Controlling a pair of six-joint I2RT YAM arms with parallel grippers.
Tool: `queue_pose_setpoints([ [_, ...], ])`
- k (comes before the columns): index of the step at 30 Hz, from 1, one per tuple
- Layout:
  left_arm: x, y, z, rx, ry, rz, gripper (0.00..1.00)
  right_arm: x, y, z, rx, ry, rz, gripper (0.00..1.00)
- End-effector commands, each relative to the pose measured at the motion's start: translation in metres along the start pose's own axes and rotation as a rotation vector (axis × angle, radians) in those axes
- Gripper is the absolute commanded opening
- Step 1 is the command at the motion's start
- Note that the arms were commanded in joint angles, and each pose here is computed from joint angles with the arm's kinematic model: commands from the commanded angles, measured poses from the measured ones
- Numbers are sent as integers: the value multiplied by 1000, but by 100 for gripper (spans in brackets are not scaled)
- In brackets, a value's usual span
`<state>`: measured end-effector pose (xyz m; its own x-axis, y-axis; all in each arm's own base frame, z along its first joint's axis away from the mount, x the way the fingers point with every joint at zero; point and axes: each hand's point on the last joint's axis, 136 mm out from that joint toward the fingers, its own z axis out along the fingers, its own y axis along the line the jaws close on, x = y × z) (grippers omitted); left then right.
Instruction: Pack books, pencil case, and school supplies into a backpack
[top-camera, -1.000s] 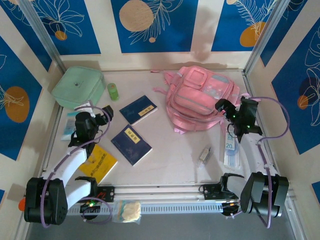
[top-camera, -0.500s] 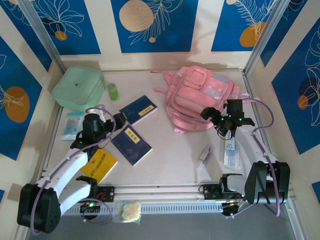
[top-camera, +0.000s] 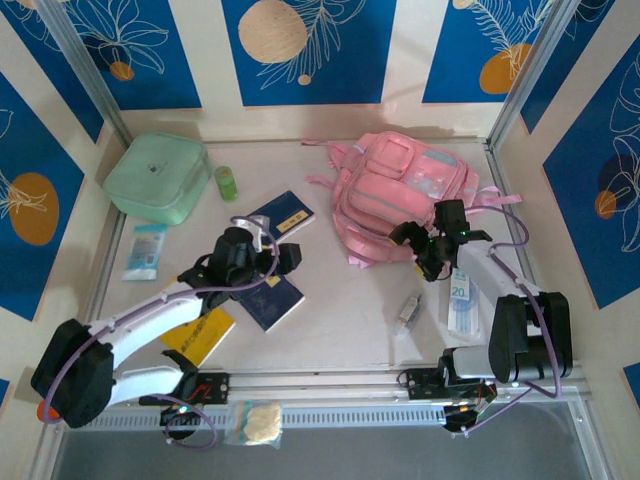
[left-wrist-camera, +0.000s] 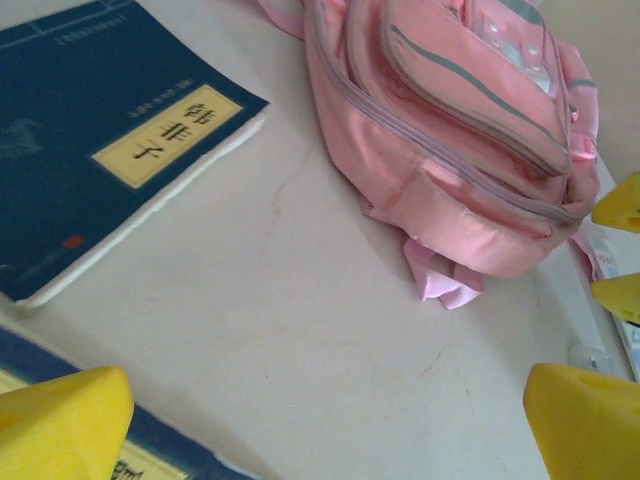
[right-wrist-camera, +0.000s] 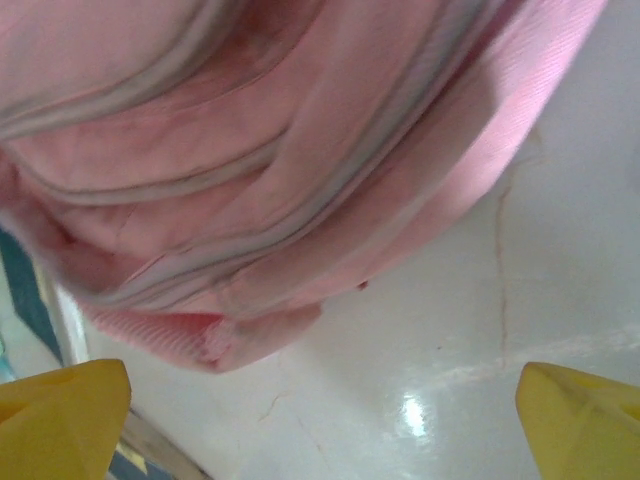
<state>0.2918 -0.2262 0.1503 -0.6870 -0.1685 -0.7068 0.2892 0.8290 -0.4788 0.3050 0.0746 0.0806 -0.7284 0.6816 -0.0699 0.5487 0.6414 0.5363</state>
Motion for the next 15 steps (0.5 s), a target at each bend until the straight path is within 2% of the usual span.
queue_pose_setpoints([
  [1,-11,-22,9,32,-33,9,99,-29,9,-6,3,-99,43,100],
  [5,-7,-40,23,59,9,42,99,-47,14,0,-13,-110,55,91],
  [11,-4,-53,37,72,46,72,100,-56,17,20,19,-71,3,72],
  [15,-1,-53,38,68,57,69,99,-50,20,30,27,-37,-40,52],
])
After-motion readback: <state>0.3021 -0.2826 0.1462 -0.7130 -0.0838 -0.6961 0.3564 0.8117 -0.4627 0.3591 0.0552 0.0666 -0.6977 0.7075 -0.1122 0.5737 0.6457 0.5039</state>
